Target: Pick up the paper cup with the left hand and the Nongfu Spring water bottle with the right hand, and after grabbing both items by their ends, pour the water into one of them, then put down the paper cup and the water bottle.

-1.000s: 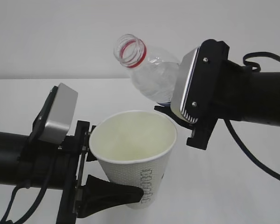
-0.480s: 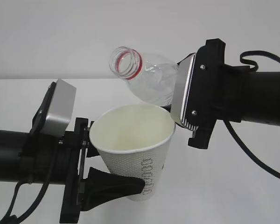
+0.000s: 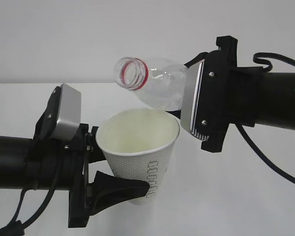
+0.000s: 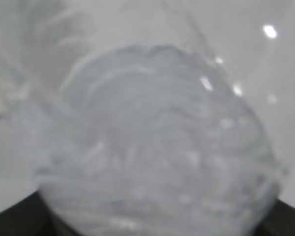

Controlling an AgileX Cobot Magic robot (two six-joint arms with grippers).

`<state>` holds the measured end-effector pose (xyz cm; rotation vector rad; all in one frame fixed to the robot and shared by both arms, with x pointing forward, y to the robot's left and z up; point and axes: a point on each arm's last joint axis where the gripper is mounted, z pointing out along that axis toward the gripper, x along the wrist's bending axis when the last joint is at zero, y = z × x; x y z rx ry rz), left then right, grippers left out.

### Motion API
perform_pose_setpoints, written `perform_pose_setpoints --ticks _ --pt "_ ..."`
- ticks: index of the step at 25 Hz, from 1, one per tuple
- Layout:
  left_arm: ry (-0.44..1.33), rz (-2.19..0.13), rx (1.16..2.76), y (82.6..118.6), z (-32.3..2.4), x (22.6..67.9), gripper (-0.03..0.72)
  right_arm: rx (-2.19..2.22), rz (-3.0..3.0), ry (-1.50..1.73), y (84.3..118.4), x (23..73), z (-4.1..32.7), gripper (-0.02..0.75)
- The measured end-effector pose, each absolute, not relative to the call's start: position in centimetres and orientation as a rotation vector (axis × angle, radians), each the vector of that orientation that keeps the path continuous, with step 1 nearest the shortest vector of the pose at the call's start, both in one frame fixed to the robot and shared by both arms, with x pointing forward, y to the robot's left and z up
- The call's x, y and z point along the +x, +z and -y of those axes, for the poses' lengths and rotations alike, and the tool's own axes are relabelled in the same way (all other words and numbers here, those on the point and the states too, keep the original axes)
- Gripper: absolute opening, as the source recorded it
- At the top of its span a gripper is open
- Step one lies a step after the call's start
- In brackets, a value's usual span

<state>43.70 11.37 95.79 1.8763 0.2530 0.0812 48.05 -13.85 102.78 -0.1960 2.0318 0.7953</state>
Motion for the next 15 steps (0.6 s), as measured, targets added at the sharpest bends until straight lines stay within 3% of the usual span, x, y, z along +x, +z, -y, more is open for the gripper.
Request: perform_pose_setpoints --ticks 15 --pt "0.084 -0.212 1.889 96.01 -11.41 43.42 0.516 -0.177 -1.984 0.708 103.05 48.58 14.33 0.494"
